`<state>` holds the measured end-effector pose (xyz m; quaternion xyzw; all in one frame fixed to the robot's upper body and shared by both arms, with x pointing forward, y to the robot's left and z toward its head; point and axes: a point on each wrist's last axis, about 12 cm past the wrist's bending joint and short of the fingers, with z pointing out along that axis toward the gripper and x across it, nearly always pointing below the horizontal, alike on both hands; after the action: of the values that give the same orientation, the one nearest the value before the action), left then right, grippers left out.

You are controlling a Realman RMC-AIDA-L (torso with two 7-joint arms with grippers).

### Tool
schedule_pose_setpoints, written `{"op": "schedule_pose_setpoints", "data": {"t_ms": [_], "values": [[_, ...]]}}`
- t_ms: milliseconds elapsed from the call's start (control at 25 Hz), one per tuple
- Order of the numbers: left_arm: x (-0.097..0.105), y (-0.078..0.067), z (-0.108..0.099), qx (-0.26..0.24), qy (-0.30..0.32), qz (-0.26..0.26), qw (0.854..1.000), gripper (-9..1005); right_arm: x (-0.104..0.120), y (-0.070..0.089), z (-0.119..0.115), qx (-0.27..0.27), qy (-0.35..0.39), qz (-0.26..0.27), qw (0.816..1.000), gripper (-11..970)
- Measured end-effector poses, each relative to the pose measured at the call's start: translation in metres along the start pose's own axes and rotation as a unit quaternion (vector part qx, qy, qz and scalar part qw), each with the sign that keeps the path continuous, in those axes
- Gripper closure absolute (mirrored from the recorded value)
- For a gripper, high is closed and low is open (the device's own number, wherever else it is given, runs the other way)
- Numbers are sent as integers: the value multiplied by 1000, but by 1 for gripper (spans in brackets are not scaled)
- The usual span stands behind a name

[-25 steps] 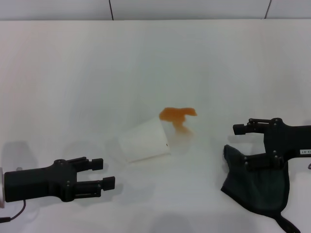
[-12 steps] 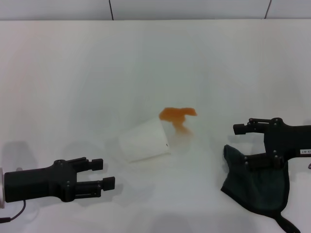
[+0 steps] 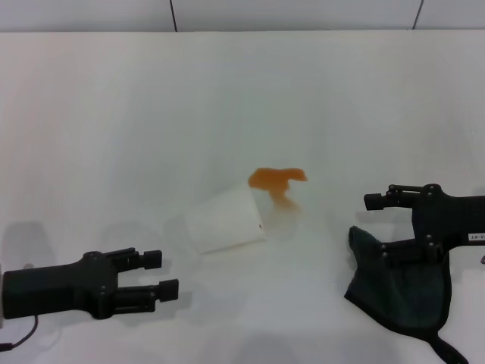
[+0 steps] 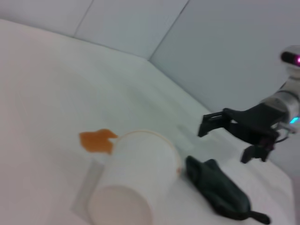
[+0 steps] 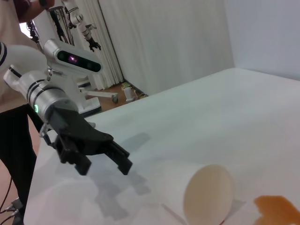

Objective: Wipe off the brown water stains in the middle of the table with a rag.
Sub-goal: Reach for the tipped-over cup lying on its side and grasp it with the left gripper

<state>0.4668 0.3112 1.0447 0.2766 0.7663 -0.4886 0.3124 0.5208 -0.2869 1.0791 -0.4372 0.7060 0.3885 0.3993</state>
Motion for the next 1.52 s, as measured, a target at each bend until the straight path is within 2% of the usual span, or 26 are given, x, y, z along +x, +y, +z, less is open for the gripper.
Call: {"op": "schedule_pose_setpoints", "data": {"t_ms": [160, 200, 280, 520, 880, 1000, 1040, 1080, 1360, 1520], "values": [[-5, -2, -10, 7, 5, -5, 1000, 151, 0, 0, -1, 1, 0, 1, 1000, 94], [-14, -2, -23, 5, 11, -8, 1000, 150, 0, 0, -1, 2, 0, 1, 1000, 94], [-24, 0, -30, -4, 21, -11, 1000, 150, 1, -1, -1, 3, 1, 1, 1000, 94], [-58, 9, -36, -18, 90, -10, 996, 150, 2, -1, 0, 5, 4, 3, 1000, 94], [-116, 14, -33, -44, 174, 28, 983, 151, 1, -1, 1, 4, 1, 3, 1000, 95], [-139, 13, -33, -57, 197, 47, 978, 151, 0, -1, 2, 3, 1, 1, 1000, 96], [-152, 12, -29, -60, 210, 62, 974, 151, 0, -1, 2, 3, 1, 0, 1000, 96], [-152, 12, -29, -60, 210, 62, 974, 151, 0, -1, 2, 3, 1, 0, 1000, 96], [-193, 8, -11, -66, 269, 112, 954, 150, -1, -2, 3, 3, 0, -1, 1000, 96], [-212, 5, 10, -68, 299, 159, 938, 151, -2, -2, 3, 3, 0, -2, 1000, 97]]}}
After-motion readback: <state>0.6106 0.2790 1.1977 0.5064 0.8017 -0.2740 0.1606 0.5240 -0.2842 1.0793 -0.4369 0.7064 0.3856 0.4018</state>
